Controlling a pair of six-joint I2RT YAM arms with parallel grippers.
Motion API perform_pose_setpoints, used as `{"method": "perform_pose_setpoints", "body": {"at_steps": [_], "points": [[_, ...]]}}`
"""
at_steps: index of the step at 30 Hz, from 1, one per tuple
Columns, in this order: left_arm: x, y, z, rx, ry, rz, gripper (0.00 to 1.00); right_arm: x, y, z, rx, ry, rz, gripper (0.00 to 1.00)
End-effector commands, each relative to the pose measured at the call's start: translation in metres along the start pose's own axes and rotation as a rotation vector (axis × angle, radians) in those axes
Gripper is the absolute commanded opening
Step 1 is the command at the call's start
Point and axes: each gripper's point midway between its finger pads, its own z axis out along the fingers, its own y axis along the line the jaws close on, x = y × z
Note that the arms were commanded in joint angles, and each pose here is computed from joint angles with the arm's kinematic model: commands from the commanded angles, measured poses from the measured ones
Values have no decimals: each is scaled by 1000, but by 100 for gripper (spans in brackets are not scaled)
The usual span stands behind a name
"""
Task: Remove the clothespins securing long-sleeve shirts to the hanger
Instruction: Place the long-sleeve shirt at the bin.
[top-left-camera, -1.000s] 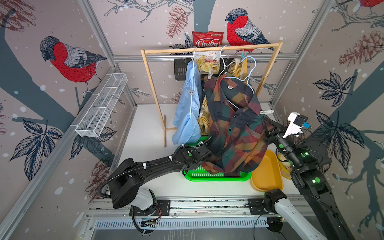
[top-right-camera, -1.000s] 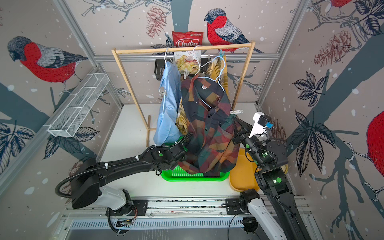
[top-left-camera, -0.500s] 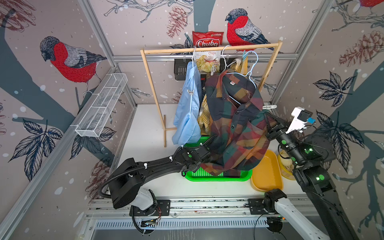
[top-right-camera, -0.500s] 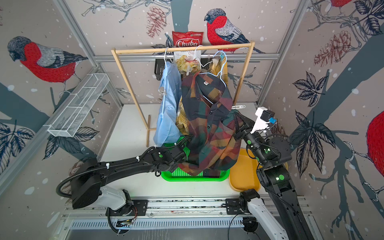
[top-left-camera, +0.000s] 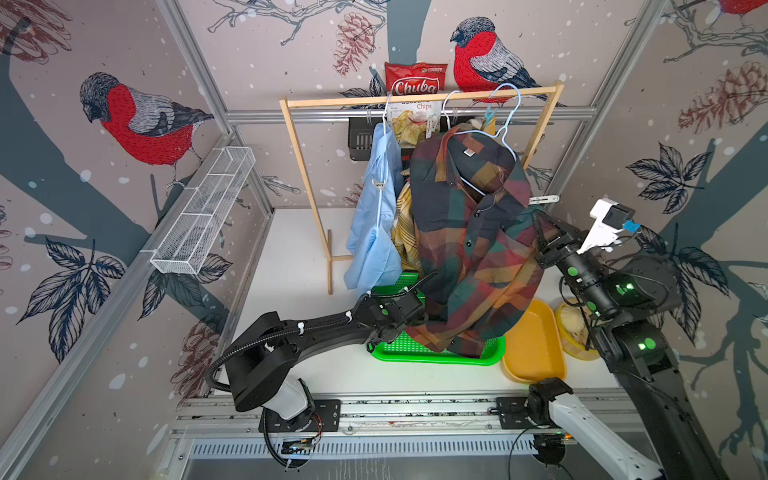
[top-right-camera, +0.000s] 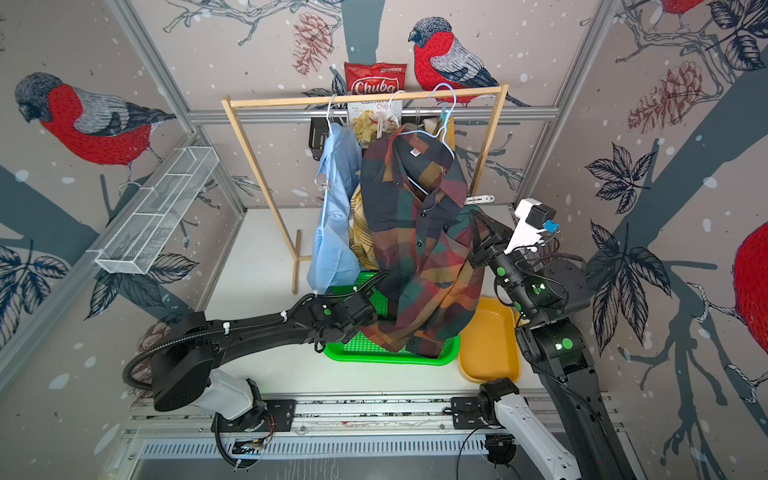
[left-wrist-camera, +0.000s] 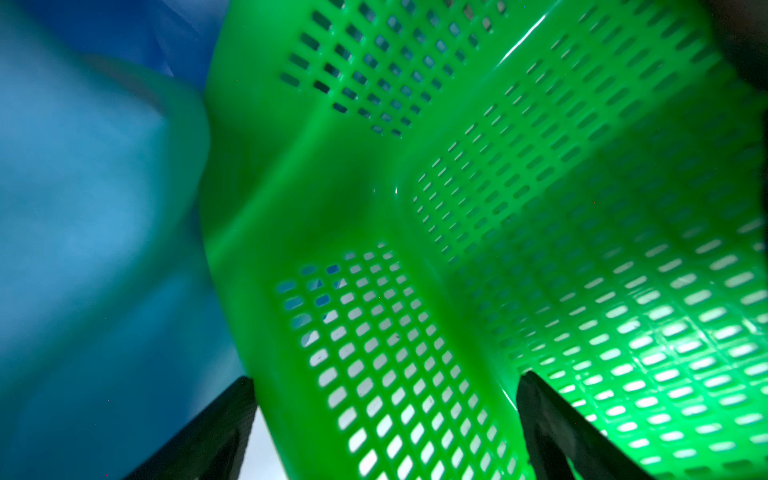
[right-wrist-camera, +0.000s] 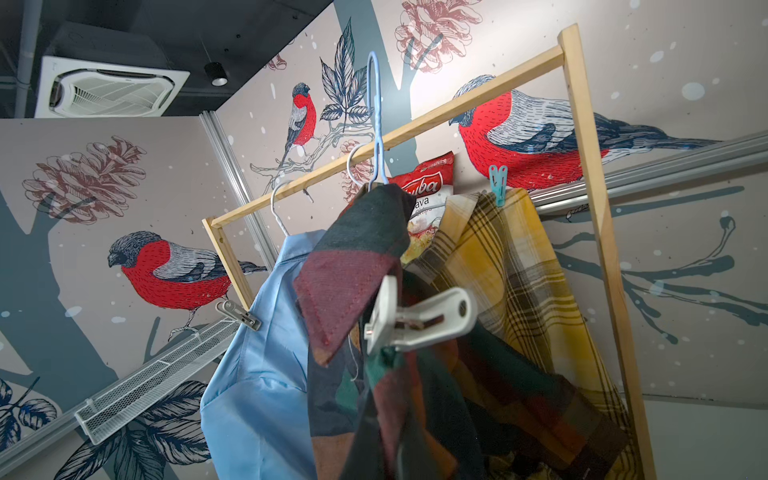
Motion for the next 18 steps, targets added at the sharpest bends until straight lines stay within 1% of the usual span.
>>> {"method": "perform_pose_setpoints", "body": {"at_steps": [1,9,12,18], "points": [[0,-16,0,91,-4,-7,96,-19,5,0,-10,-65,-9,0],[1,-14,4,61,7,13,96,-17,2,0,-1,-62,-13,0],[5,-13,8,32,29,30,96,-21,2,-2,9,-71,-20,0],[2,-19,7,67,14,23,96,-34,5,-1,17,-87,-37,0]]}}
